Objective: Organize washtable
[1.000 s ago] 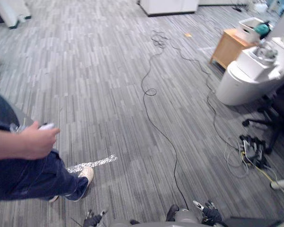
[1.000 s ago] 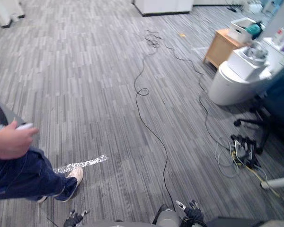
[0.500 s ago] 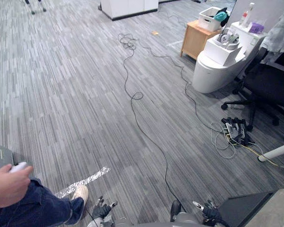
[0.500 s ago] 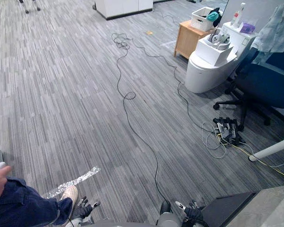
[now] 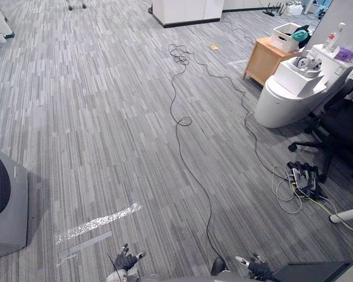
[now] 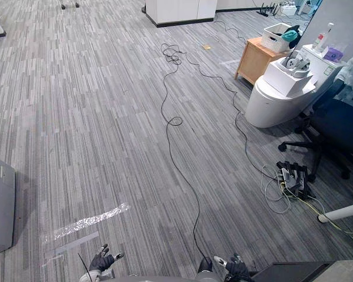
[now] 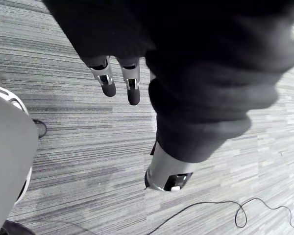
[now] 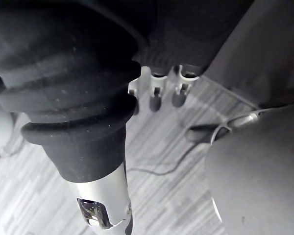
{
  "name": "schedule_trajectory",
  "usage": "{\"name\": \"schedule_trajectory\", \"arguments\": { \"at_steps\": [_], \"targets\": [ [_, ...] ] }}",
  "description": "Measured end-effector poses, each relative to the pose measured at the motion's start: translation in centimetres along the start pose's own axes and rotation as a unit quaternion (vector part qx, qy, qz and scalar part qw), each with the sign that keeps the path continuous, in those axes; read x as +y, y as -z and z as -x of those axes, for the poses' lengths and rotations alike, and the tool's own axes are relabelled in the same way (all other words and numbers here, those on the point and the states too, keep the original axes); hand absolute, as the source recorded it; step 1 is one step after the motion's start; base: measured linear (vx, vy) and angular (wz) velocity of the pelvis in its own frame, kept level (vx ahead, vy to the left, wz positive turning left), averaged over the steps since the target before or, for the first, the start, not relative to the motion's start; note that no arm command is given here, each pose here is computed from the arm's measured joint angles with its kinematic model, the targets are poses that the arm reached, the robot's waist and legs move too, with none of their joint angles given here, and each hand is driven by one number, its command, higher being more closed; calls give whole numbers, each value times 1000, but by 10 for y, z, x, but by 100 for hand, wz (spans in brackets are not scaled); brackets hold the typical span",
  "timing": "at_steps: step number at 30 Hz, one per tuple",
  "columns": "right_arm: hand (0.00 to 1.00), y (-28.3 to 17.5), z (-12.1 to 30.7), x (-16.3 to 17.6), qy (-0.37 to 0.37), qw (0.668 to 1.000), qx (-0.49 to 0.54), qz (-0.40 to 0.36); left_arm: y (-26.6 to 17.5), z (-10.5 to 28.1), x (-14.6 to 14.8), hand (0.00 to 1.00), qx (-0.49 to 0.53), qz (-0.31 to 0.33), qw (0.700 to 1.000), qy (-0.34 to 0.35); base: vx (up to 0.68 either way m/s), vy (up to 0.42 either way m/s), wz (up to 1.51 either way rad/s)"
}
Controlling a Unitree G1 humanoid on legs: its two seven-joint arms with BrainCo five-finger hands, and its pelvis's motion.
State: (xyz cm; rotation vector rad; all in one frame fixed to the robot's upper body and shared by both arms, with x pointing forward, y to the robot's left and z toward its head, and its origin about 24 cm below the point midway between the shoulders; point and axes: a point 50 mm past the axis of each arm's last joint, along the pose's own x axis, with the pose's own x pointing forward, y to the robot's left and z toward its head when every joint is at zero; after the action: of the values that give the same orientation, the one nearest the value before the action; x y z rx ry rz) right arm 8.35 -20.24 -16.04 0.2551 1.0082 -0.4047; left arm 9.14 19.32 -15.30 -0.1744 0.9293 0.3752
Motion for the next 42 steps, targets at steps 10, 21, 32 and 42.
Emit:
{"name": "schedule_trajectory", "arguments": {
  "at_steps": [10,21,32,42],
  "targets": [
    [0,1,0,-1,4,1000,5,-2,1,0,3,0,2,23,1000,-22,-24,-15,18],
    [0,-16,-4,7,-8,1000,-22,15,-11,-4,-3,0,-10,-11,1000,-7,-23,17,6],
    [0,-41,-7,-2,2,998,-65,-1,-23,-9,-27,0,-26,-164,985,54,358,-43,26],
    [0,-52,-10,6,-11,997,-70,16,-53,-6,-82,0,-102,-229,959,129,796,-278,-34]
  ]
}}
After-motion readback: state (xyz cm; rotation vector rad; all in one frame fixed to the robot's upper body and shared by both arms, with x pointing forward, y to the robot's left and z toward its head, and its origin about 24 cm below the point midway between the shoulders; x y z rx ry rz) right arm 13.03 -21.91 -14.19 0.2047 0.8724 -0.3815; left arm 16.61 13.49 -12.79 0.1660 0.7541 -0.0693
